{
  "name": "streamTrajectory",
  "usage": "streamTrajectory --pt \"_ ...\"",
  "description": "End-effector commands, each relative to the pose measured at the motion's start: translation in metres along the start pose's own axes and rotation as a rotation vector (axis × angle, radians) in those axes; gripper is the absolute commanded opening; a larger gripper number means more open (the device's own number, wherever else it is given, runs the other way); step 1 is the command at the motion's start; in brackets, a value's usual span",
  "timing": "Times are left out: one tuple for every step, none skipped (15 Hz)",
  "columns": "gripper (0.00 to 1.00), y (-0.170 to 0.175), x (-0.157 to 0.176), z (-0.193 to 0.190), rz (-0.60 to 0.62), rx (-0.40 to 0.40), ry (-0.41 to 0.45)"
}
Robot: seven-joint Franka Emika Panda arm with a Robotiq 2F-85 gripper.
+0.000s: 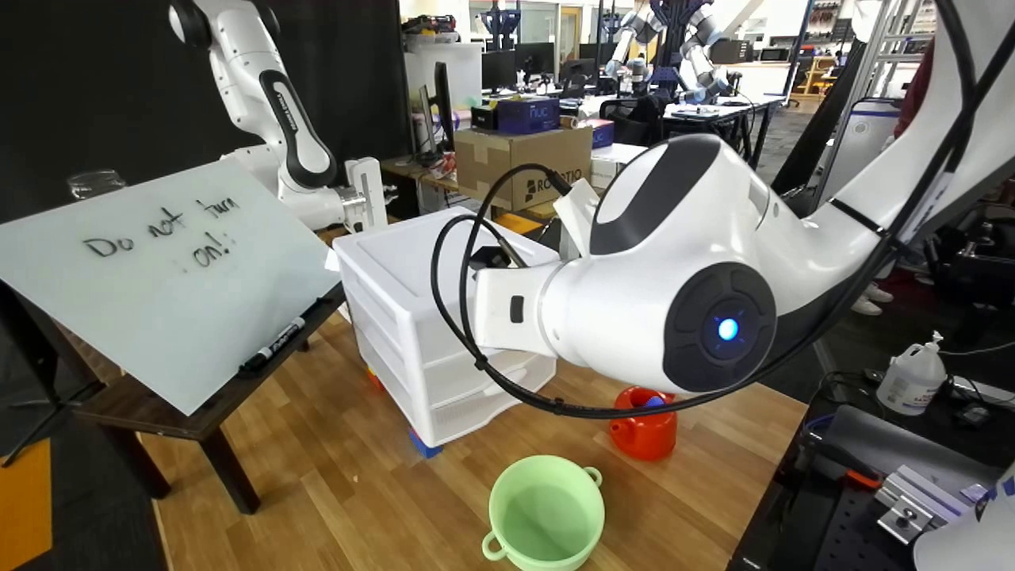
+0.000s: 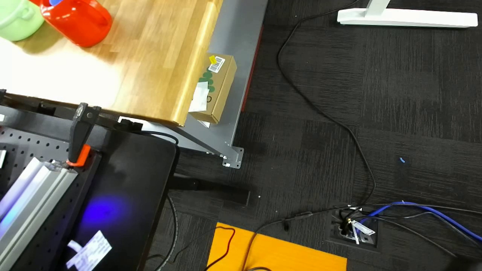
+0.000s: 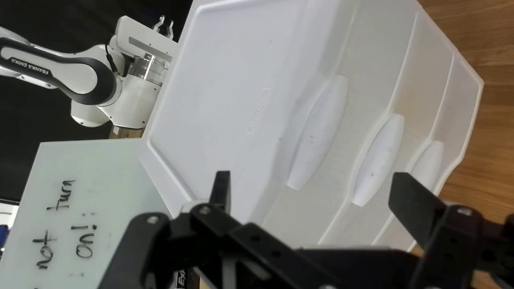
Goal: Open the top drawer
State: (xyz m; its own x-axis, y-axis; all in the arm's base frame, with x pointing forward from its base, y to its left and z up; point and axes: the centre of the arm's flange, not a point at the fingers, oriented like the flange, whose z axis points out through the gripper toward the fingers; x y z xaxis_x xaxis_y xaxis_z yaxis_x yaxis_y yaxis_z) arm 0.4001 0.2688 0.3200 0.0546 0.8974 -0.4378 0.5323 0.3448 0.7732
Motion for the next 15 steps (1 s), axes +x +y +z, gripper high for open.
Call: streamTrajectory --pt "1.00 -0.001 -0.001 -0.001 0.005 0.000 -0.001" --pt "1.00 0.000 -0.001 -0.001 0.008 -0.001 -0.001" --pt "1.00 0.000 -0.001 -0.001 0.009 -0.003 -0.001" --pt "1.00 0.000 -0.002 -0.001 0.009 -0.003 -0.001" --pt "1.00 0.000 -0.002 -0.001 0.009 -0.003 -0.001" --pt "1.00 0.000 -0.002 -0.001 0.009 -0.003 -0.001" --pt "1.00 0.000 -0.002 -0.001 0.009 -0.003 -0.001" --pt "1.00 0.000 -0.002 -0.001 0.009 -0.003 -0.001" --pt "1.00 0.003 0.000 -0.004 -0.005 -0.018 0.002" --pt "1.00 0.004 0.001 -0.007 -0.014 -0.037 0.006" --pt "1.00 0.003 0.003 -0.010 -0.022 -0.056 0.004" --pt "1.00 0.001 0.005 -0.013 -0.023 -0.071 0.004" --pt "1.00 -0.002 0.007 -0.014 -0.027 -0.086 0.005" --pt "1.00 -0.007 0.007 -0.015 -0.026 -0.098 0.003" --pt "1.00 -0.013 0.007 -0.015 -0.018 -0.108 -0.003"
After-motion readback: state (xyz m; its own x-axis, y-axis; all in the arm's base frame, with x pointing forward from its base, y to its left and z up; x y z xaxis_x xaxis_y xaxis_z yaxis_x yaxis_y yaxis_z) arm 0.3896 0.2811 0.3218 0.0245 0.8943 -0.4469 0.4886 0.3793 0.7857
